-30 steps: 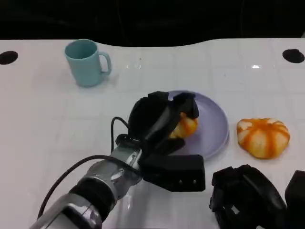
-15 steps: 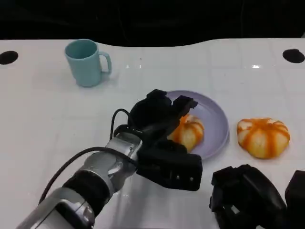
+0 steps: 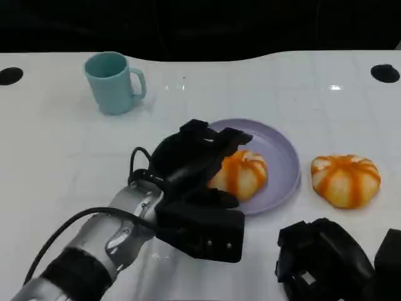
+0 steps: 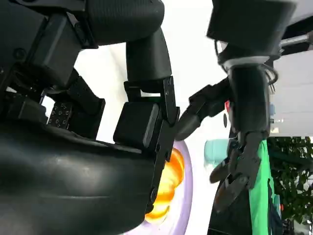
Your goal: Grasp the bread from the table and place it into the plate.
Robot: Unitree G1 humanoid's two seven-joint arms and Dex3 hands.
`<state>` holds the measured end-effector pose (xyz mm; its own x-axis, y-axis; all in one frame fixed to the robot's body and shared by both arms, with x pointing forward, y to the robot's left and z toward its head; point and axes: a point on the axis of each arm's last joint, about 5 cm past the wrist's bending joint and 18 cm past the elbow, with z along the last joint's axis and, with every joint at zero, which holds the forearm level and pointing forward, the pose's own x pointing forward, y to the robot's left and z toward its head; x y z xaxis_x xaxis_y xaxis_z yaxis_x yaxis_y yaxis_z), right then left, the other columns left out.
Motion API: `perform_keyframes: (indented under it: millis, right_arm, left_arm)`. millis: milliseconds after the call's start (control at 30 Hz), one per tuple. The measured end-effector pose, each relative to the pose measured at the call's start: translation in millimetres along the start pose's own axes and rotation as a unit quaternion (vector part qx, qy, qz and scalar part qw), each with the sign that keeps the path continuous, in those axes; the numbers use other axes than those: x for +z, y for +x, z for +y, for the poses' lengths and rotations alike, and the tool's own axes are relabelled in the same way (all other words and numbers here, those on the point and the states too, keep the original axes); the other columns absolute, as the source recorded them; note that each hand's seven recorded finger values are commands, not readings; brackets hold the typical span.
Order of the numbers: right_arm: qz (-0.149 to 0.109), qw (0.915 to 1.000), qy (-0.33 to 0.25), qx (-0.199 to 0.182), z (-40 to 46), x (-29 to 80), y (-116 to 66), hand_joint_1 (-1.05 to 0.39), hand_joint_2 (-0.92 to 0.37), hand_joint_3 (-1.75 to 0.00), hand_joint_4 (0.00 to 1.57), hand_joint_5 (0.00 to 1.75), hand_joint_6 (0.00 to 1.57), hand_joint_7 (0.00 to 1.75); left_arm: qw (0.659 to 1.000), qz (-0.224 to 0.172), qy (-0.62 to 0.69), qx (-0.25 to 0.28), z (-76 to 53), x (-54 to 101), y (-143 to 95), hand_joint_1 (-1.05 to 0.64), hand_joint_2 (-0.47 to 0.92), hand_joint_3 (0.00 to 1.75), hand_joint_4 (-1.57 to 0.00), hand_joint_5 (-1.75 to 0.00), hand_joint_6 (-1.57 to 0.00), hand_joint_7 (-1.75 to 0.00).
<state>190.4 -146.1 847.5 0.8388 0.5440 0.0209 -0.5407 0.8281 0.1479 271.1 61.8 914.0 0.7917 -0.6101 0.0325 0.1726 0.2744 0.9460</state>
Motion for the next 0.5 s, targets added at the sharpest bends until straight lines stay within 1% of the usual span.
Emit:
perform_keyframes:
  millis: [100,167,233,267,333,367,400,467,500]
  right_arm:
    - [-0.002,1.0,0.009,0.003,0.2,-0.8,-0.4,-1.05,-0.06,-1.3,1.52,1.32,1.57,0.98]
    - [-0.002,0.9997,0.022,0.006,0.2,-2.2,-0.8,-1.05,-0.06,-1.3,1.54,1.32,1.57,0.97]
    - [0.0,0.9996,0.029,0.006,0.2,-4.3,-1.4,-1.05,-0.06,-1.3,1.55,1.31,1.57,1.0]
    - [0.0,0.9995,0.03,0.007,0.5,-4.6,-1.2,-1.05,-0.06,-1.3,1.55,1.31,1.57,1.0]
    - [0.001,0.9995,0.031,0.006,0.5,-4.7,-1.2,-1.05,-0.06,-1.3,1.55,1.3,1.57,0.99]
    - [0.001,0.9995,0.03,0.006,0.5,-4.8,-1.2,-1.05,-0.07,-1.3,1.55,1.3,1.57,0.98]
    - [0.001,0.9995,0.029,0.006,0.6,-4.7,-1.1,-1.05,-0.08,-1.3,1.54,1.3,1.57,0.98]
    - [0.004,0.9997,0.024,0.003,0.7,-4.4,-1.1,-1.05,-0.09,-1.3,1.54,1.29,1.57,0.98]
    - [0.006,0.9998,0.02,0.002,0.8,-4.2,-1.0,-1.05,-0.11,-1.28,1.53,1.3,1.57,0.98]
  left_arm:
    - [1.0,0.02,0.002,0.001,6.9,0.6,-10.6,-0.81,0.92,0.29,-0.06,-0.96,-0.15,-0.46]
    - [1.0,0.026,-0.006,0.01,9.1,1.1,-18.7,-0.78,0.92,0.26,-0.12,-0.99,-0.2,-0.47]
    - [0.999,0.028,-0.024,0.027,11.3,2.0,-25.8,-0.72,0.92,0.22,-0.24,-0.99,-0.3,-0.47]
    - [0.998,0.029,-0.036,0.035,12.0,1.6,-29.4,-0.69,0.92,0.2,-0.32,-0.99,-0.37,-0.48]
    - [0.997,0.024,-0.065,0.047,12.2,-0.1,-36.2,-0.66,0.92,0.2,-0.42,-1.01,-0.46,-0.51]
    - [0.995,0.018,-0.083,0.053,12.3,-1.1,-39.5,-0.64,0.92,0.21,-0.5,-1.06,-0.53,-0.55]
    - [0.993,0.01,-0.106,0.06,12.4,-3.0,-43.2,-0.63,0.92,0.23,-0.55,-1.08,-0.57,-0.57]
    - [0.986,-0.004,-0.151,0.07,12.3,-7.7,-50.1,-0.63,0.92,0.25,-0.61,-1.12,-0.62,-0.61]
    - [0.982,-0.01,-0.176,0.074,12.3,-10.8,-54.2,-0.62,0.92,0.26,-0.66,-1.17,-0.66,-0.68]
